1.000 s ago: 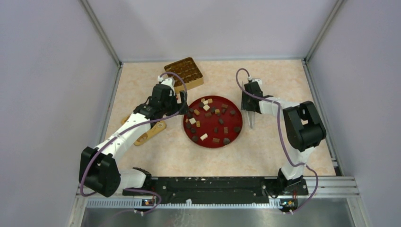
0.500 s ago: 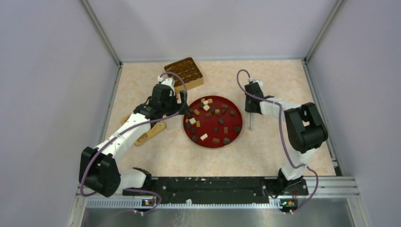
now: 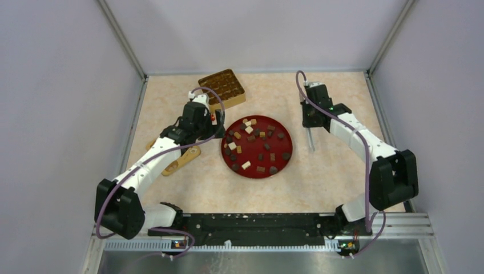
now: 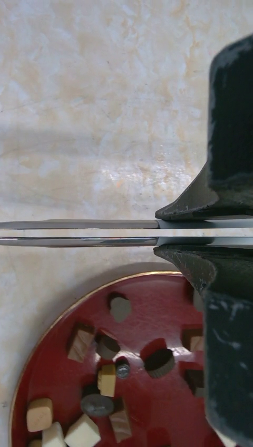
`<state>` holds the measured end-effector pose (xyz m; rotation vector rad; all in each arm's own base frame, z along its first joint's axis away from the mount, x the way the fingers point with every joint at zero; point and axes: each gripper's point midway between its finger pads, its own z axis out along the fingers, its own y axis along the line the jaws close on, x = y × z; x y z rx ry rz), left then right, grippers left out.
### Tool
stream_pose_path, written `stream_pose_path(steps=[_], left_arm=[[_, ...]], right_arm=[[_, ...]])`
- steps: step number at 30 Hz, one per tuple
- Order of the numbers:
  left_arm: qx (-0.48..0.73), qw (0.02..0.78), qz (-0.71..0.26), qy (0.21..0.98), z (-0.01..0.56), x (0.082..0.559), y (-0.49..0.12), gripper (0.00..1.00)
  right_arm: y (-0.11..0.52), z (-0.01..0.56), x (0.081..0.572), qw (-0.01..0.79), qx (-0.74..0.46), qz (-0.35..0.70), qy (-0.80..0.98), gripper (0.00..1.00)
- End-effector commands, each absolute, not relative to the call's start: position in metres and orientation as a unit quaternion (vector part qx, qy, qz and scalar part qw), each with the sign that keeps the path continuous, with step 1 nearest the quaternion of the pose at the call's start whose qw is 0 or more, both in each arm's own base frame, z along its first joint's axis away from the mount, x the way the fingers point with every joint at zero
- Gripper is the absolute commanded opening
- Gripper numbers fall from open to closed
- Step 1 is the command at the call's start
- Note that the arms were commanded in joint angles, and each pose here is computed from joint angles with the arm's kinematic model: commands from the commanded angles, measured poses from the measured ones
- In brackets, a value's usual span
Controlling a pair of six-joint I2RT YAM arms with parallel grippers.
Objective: Pack the chocolate
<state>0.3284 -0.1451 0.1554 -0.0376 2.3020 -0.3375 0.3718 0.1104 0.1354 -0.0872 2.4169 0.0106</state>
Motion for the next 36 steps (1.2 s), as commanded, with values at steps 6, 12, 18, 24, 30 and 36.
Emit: stream_pose_path(steps=[6, 12, 18, 24, 30, 36], left_arm=[[-0.014, 0.428, -0.123, 0.895, 0.176, 0.337, -0.139, 0.99], [-0.014, 0.424, -0.125, 0.897, 0.171, 0.335, -0.14, 0.99], [-0.016, 0.427, -0.122, 0.896, 0.174, 0.333, -0.137, 0.99], [-0.016, 0.427, -0.119, 0.896, 0.174, 0.334, -0.136, 0.99], [-0.019, 0.422, -0.118, 0.898, 0.171, 0.332, -0.136, 0.99], [-0.019, 0.424, -0.116, 0.898, 0.171, 0.33, -0.134, 0.99]], right_arm=[[0.097, 0.16, 0.363, 0.387, -0.013, 0.005, 0.922, 0.08], [0.081, 0.126, 0.401, 0.451, 0.033, -0.039, 0.891, 0.08], [0.085, 0.086, 0.421, 0.438, 0.055, -0.045, 0.896, 0.09], [0.086, 0.062, 0.418, 0.425, 0.07, -0.04, 0.902, 0.17], [0.089, 0.049, 0.415, 0.398, 0.075, -0.034, 0.914, 0.37], [0.089, 0.034, 0.405, 0.372, 0.083, -0.036, 0.924, 0.49]])
